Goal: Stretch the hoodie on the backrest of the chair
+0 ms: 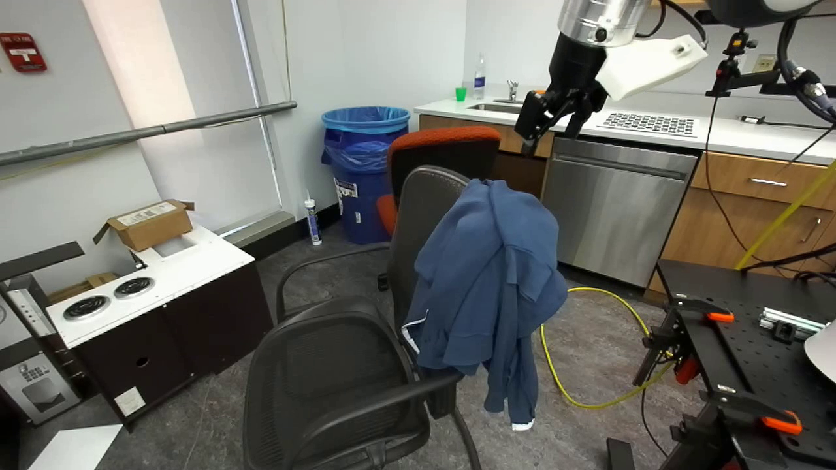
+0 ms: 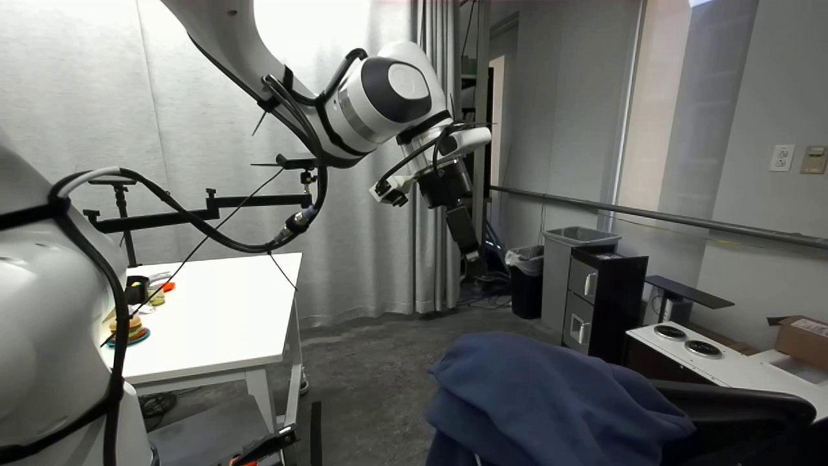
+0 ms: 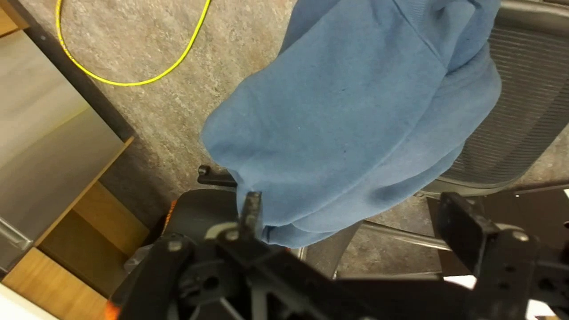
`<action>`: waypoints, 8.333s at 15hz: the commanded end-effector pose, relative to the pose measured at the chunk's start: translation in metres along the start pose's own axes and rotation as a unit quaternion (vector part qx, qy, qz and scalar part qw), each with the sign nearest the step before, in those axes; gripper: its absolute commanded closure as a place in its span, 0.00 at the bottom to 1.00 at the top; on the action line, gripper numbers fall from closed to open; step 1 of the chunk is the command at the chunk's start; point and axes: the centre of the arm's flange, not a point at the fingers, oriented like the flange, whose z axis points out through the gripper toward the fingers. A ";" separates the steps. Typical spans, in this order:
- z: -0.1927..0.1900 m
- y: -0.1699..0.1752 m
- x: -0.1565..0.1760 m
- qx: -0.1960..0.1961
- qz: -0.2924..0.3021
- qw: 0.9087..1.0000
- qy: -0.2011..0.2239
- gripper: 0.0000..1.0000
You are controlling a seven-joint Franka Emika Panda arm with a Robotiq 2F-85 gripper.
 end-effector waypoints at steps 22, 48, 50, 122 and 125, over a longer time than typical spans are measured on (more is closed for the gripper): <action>0.111 -0.066 0.035 -0.029 -0.011 0.999 -0.015 0.00; 0.133 -0.042 0.037 -0.042 -0.004 0.999 -0.035 0.00; 0.147 -0.028 0.040 -0.052 0.003 0.998 -0.047 0.00; 0.139 -0.364 0.140 -0.186 -0.458 0.857 0.145 0.99; 0.153 -0.380 0.143 -0.180 -0.477 0.848 0.146 0.99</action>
